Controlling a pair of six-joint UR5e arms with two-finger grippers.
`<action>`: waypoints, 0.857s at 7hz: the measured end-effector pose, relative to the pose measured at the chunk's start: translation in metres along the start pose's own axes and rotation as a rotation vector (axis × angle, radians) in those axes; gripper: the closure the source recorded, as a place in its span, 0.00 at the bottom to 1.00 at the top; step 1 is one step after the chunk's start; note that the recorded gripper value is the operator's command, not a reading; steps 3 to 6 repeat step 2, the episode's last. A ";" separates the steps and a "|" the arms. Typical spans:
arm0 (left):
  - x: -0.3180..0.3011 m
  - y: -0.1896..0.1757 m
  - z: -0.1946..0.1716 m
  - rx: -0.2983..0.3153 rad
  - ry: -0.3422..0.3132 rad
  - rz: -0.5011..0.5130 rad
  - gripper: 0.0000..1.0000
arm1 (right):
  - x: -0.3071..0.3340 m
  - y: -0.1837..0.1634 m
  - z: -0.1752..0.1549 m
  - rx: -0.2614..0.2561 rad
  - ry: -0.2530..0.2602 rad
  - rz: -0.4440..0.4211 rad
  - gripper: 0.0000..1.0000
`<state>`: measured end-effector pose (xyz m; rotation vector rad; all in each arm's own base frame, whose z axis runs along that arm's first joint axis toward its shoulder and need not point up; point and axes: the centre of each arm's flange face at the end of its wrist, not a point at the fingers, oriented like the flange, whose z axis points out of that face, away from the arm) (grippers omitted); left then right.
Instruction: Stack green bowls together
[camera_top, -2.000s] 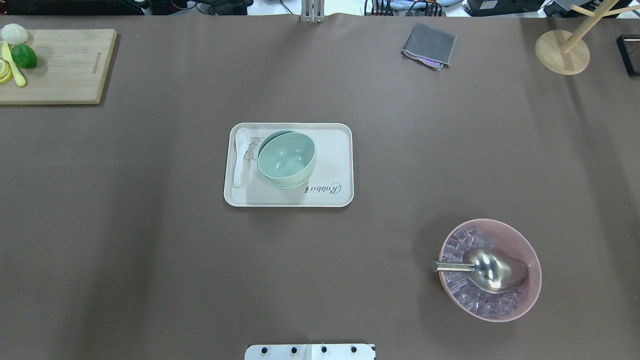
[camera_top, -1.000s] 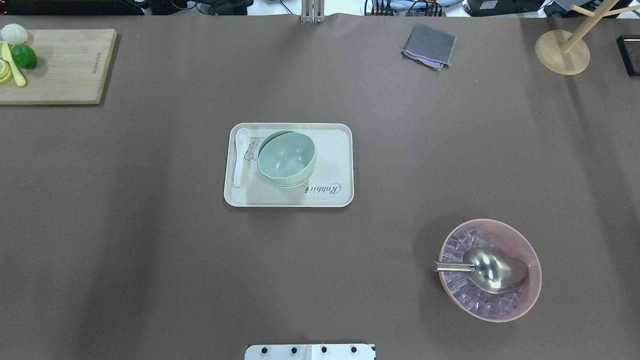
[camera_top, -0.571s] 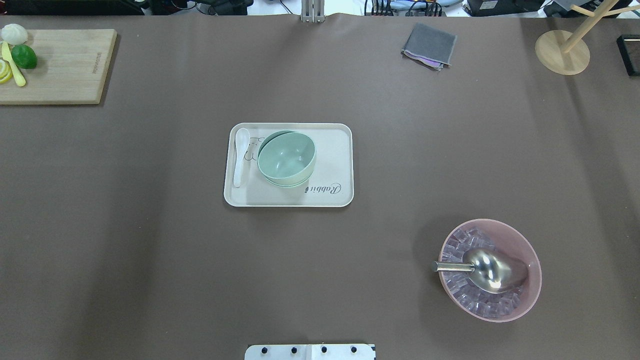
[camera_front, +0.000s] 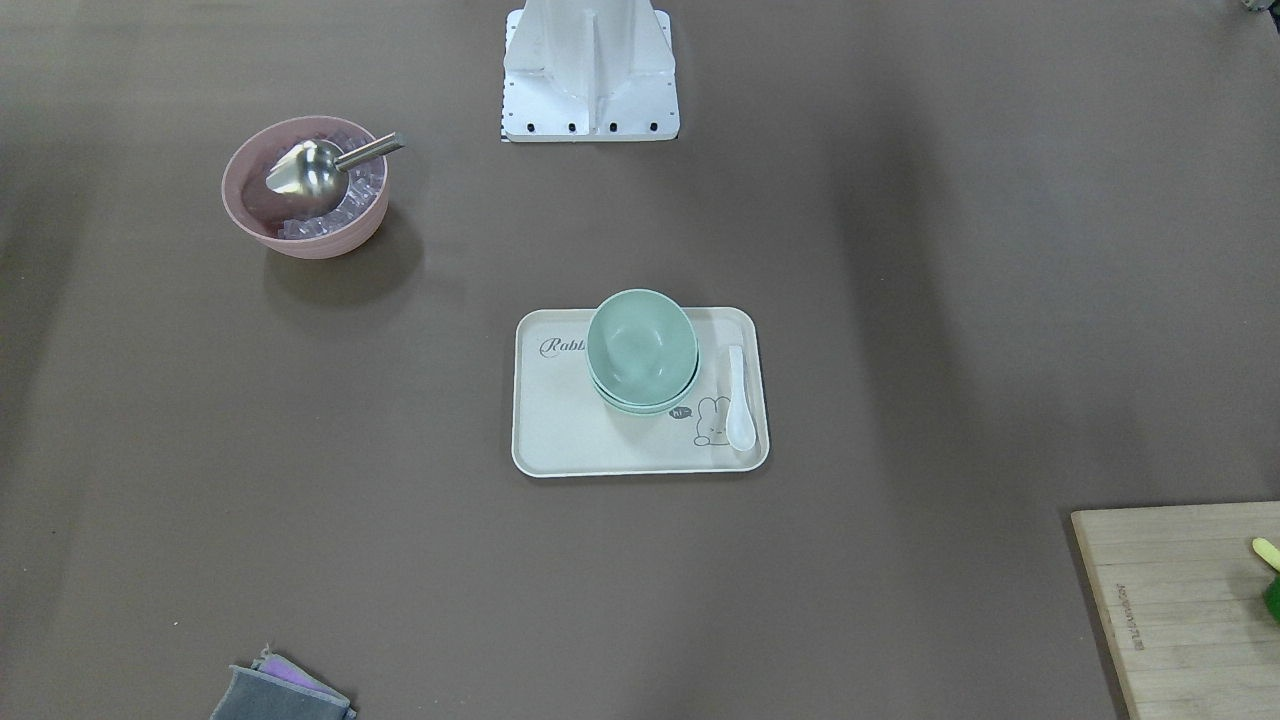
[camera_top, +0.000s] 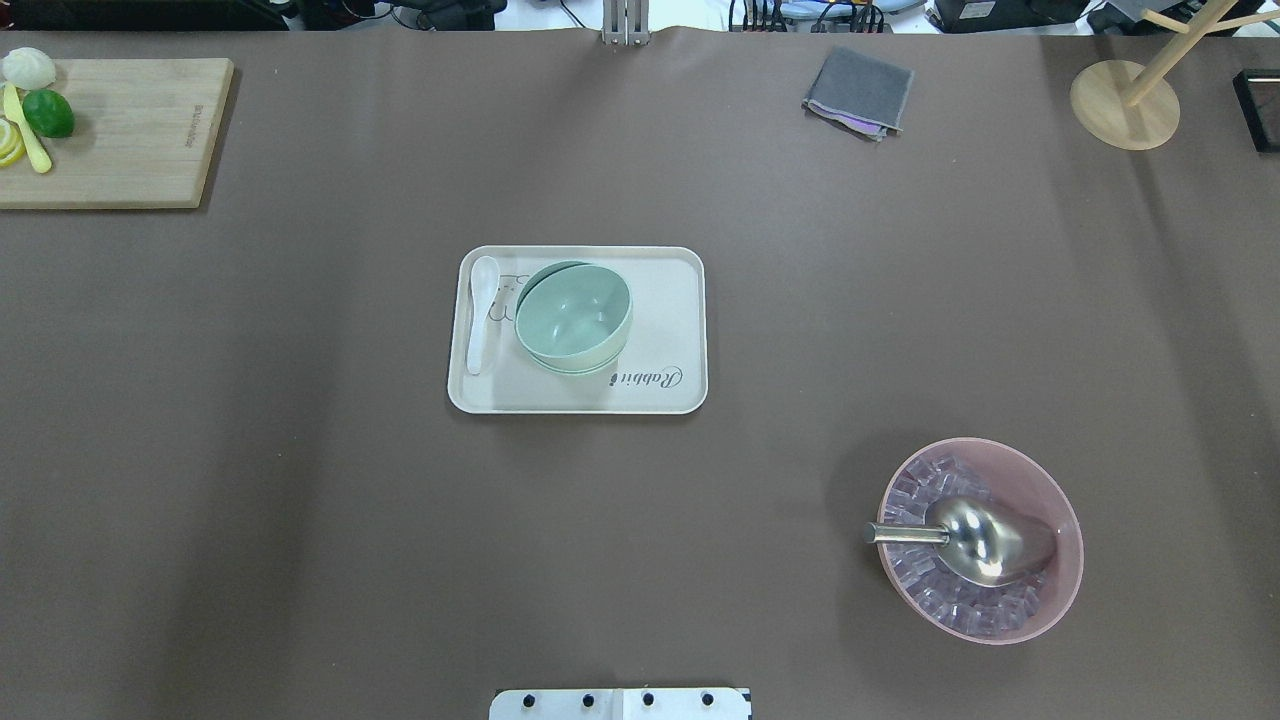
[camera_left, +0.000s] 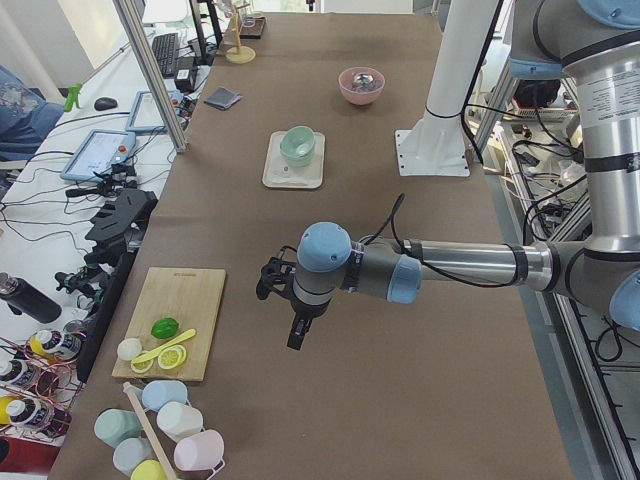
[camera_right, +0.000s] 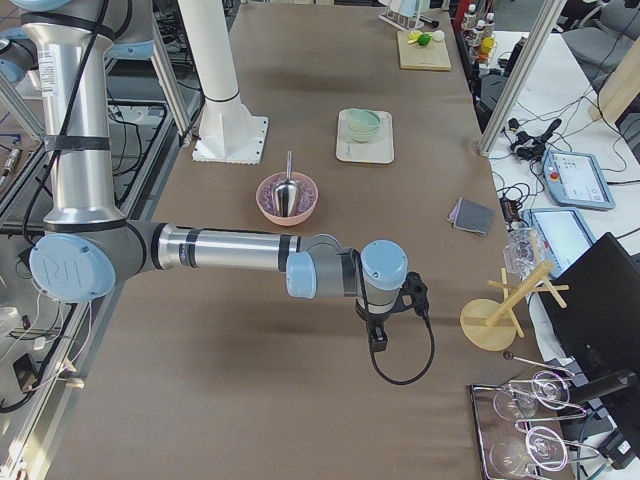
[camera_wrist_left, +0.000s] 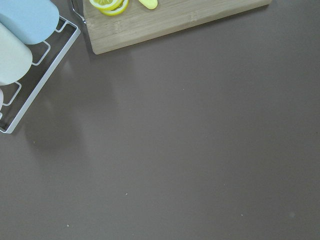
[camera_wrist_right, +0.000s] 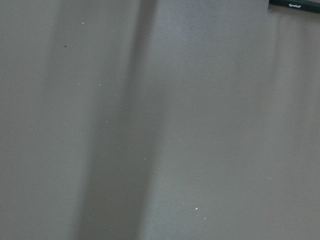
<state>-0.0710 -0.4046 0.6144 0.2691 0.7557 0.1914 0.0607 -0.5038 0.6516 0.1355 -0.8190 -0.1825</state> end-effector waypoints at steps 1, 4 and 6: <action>0.000 0.000 0.001 -0.002 0.000 -0.002 0.02 | 0.000 -0.001 -0.001 0.001 0.001 -0.001 0.00; 0.000 0.000 0.001 -0.003 0.000 -0.003 0.02 | -0.001 -0.002 -0.002 0.003 0.002 -0.003 0.00; 0.000 0.000 0.001 -0.003 0.000 -0.003 0.02 | -0.001 -0.002 -0.002 0.003 0.002 -0.003 0.00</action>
